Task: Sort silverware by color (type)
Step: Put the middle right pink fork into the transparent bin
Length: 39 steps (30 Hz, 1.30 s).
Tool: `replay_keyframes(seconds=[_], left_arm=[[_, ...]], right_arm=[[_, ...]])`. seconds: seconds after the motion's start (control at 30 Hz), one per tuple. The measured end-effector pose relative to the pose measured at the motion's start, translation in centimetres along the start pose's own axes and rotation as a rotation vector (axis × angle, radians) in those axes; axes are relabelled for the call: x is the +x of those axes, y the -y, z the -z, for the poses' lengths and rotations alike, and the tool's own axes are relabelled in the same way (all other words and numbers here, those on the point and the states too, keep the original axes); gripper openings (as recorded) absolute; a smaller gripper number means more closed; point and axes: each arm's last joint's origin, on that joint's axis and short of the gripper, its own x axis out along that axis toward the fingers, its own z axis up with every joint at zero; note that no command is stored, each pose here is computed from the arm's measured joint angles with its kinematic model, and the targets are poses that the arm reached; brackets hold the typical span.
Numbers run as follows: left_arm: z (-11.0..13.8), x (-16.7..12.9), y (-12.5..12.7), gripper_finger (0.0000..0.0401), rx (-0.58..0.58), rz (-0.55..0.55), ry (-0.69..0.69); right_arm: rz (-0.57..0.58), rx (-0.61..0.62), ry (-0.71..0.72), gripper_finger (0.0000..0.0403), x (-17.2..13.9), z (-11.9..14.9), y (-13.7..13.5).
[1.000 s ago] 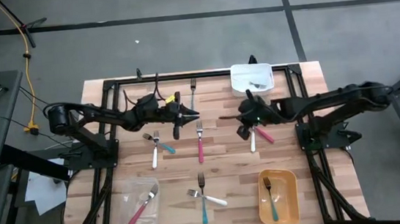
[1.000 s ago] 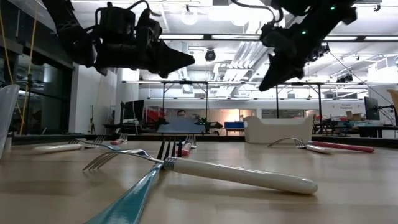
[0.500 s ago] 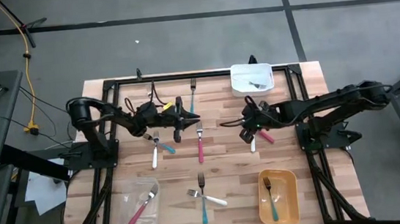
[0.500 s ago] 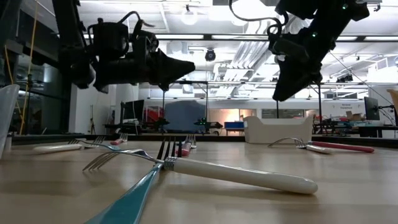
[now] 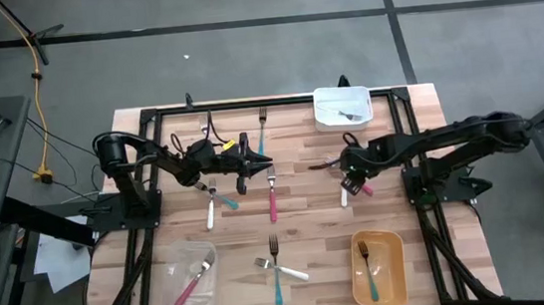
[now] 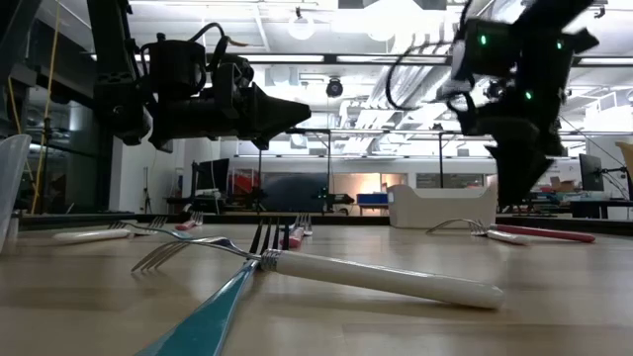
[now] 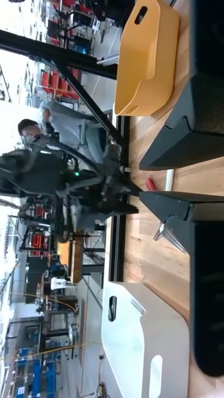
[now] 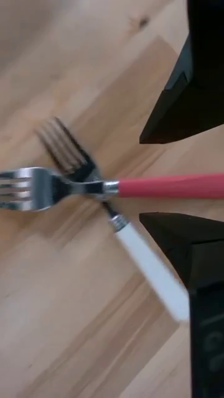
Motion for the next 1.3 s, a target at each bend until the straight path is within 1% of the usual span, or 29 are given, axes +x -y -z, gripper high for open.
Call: replay_keyframes(seconds=[0.1,0.27,0.4,0.5,0.7,0.87,0.97,1.07,1.2,1.3], left_arm=[[0.0,0.0,0.0,0.0055,-0.001,0.000,0.000],[0.0,0.0,0.0,0.0055,-0.001,0.000,0.000],[0.0,0.0,0.0,0.0055,-0.001,0.000,0.000],[0.0,0.0,0.0,0.0055,-0.004,0.000,0.000],[0.1,0.0,0.0,0.0055,-0.026,-0.001,-0.012],[0.2,0.0,0.0,0.0055,-0.050,0.009,-0.022],[0.2,0.0,0.0,0.0055,-0.055,0.009,-0.022],[0.2,0.0,0.0,0.0055,-0.055,0.009,-0.022],[0.2,0.0,0.0,0.0056,-0.074,0.004,-0.022],[0.1,0.2,-0.1,0.0062,-0.108,-0.007,-0.016]], right_arm=[[-0.016,0.020,-0.032,0.0183,1.2,0.5,0.8],[-0.061,0.016,-0.022,0.0183,2.3,1.0,1.1],[-0.049,0.019,-0.017,0.0174,2.7,1.4,1.4],[-0.037,0.019,-0.018,0.0144,3.0,1.6,1.5],[-0.058,0.013,-0.002,0.0049,3.5,2.0,1.7],[-0.048,-0.014,0.014,0.0048,2.8,1.6,1.5],[-0.104,-0.037,0.106,0.0048,1.1,0.3,0.7],[-0.117,-0.061,0.183,0.0048,-0.4,-0.3,0.3],[-0.199,-0.132,0.399,0.0048,-2.0,-1.7,-0.8],[-0.296,-0.194,0.597,0.0048,-2.6,-2.9,-1.7]])
